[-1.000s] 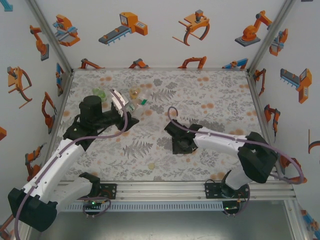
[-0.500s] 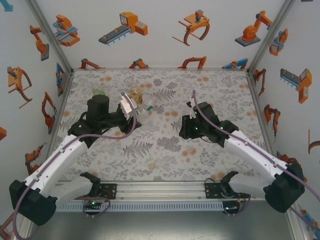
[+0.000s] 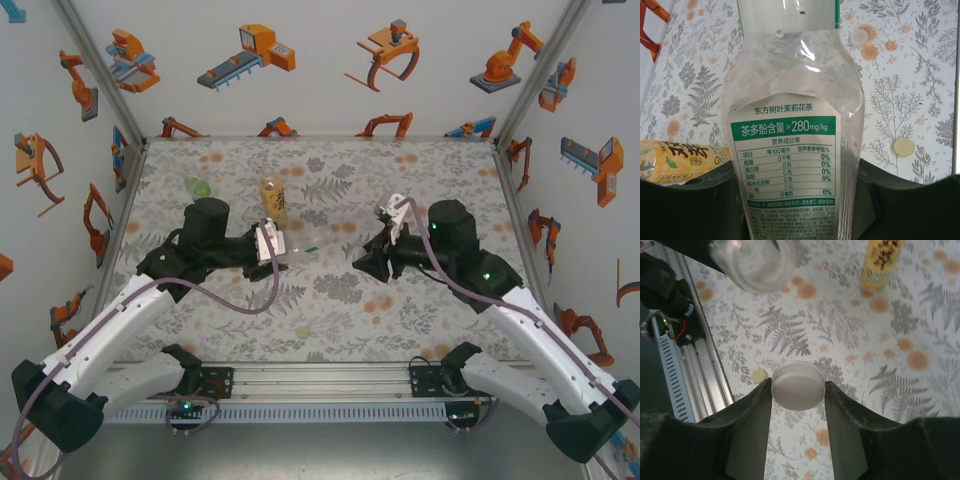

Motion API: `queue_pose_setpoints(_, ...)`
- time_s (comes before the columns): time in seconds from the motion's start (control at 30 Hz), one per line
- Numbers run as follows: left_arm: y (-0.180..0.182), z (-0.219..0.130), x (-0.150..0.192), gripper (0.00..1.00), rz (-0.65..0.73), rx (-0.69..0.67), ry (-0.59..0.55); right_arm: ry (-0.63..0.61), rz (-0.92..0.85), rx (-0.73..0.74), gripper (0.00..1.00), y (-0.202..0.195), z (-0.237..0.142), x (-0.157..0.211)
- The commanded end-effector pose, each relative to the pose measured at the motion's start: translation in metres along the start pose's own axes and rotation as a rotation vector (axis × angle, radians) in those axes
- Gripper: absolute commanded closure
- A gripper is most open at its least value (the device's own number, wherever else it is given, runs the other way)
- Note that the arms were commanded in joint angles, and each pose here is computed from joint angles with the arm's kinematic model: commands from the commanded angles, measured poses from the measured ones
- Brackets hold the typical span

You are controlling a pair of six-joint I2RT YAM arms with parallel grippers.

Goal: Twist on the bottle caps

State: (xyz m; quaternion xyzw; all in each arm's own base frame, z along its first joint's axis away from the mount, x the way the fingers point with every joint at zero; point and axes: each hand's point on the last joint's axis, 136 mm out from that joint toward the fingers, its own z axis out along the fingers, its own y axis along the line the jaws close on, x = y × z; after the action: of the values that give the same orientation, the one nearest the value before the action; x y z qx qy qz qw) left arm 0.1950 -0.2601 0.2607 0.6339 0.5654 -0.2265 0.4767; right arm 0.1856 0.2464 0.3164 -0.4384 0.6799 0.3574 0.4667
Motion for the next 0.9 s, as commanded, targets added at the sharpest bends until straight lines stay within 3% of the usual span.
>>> queue_pose_setpoints(0.0, -0.01, -0.004, -0.005, 1.0, 0.062, 0.033, -0.02, -0.119, -0.203, -0.149, 0.76, 0.032, -0.014, -0.035)
queue_pose_setpoints(0.33, -0.028, -0.004, -0.002, 1.0, 0.067, 0.098, -0.017, -0.187, -0.372, -0.231, 0.77, 0.045, -0.017, -0.058)
queue_pose_setpoints(0.87, -0.034, 0.0, -0.005, 1.0, 0.065, 0.121, -0.01, -0.137, -0.359, -0.351, 0.78, 0.051, 0.003, -0.057)
